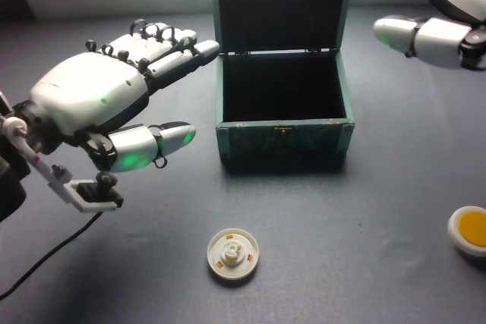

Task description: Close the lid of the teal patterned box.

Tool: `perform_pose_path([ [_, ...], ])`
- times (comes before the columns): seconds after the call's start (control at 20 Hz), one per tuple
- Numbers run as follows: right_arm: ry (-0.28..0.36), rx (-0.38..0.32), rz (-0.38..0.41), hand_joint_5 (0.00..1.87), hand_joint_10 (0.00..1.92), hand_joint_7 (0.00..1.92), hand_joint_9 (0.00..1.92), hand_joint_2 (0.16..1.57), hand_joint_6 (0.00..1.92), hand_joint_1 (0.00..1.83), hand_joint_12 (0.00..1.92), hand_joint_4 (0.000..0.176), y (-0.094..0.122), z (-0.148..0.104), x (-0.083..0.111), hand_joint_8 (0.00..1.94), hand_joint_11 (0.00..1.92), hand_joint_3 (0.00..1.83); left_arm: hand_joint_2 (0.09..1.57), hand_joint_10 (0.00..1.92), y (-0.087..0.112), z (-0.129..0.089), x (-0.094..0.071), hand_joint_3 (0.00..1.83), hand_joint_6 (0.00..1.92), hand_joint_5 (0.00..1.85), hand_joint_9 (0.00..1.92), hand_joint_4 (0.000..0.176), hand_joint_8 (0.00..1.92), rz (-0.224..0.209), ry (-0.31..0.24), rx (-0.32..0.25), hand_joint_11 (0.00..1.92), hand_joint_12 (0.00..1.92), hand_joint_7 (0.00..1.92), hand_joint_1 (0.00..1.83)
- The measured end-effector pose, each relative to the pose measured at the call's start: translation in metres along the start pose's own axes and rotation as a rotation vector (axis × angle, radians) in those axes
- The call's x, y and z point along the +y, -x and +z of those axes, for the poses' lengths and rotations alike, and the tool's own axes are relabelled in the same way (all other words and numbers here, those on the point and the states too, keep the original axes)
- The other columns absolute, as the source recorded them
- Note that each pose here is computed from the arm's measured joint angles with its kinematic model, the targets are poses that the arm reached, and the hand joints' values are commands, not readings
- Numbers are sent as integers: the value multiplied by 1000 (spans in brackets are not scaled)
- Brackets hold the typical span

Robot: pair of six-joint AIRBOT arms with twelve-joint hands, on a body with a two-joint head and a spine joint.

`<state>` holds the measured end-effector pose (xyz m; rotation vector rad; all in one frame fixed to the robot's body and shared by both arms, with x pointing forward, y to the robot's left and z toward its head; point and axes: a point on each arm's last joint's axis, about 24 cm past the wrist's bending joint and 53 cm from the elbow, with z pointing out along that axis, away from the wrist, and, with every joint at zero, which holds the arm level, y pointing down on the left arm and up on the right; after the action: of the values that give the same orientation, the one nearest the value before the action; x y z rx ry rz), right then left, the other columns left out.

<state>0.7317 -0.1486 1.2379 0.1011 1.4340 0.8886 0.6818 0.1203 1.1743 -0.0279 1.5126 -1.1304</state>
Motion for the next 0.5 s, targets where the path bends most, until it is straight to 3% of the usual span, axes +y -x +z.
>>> perform_pose_path([
  [0.1,-7,-4,12,0,37,0,0,1380,0,90,832,0,3,10,0,0,0,0,1367,0,-3,4,0,0,1,2,0,85,0,-4,-1,7,23,14,0,265],
  [0.15,-8,-14,17,0,44,0,15,1369,0,100,825,0,8,18,1,0,0,0,1359,0,-5,6,-1,7,0,18,0,78,0,-5,-6,12,4,181,0,272],
  [0.2,-13,-20,27,0,52,0,11,1363,0,106,760,0,11,22,0,0,0,0,1362,0,-8,8,-2,6,1,26,0,81,0,-3,-7,21,0,262,0,291],
  [0.25,-18,-26,31,0,54,0,6,1365,0,95,744,0,14,28,-1,0,0,1,1363,0,-13,11,-3,3,2,31,0,70,0,-9,-13,29,0,182,0,297],
  [0.3,-26,-25,40,0,31,0,12,1375,0,111,1127,0,14,33,-3,0,0,0,1363,0,-15,14,-4,2,2,32,0,66,0,-8,-16,36,0,36,0,332],
  [0.35,-31,-22,42,0,21,0,4,1376,0,99,1282,0,13,36,-4,0,0,0,1364,0,-16,16,-5,1,6,45,0,49,0,-11,-18,38,0,6,0,365],
  [0.4,-41,-13,47,0,3,0,0,1371,0,91,1270,0,11,41,-6,0,0,0,1368,0,-16,19,-6,2,10,58,0,41,0,-9,-21,42,0,0,0,400],
  [0.45,-53,-1,55,0,0,0,0,1367,0,105,1116,0,7,46,-9,0,0,0,1372,0,-16,21,-7,3,8,56,0,33,0,-7,-27,43,16,10,0,384],
  [0.5,-61,11,57,0,0,0,0,1361,0,92,914,0,3,49,-11,0,0,0,1368,0,-17,23,-9,1,9,60,0,40,0,-8,-32,43,28,17,0,384],
])
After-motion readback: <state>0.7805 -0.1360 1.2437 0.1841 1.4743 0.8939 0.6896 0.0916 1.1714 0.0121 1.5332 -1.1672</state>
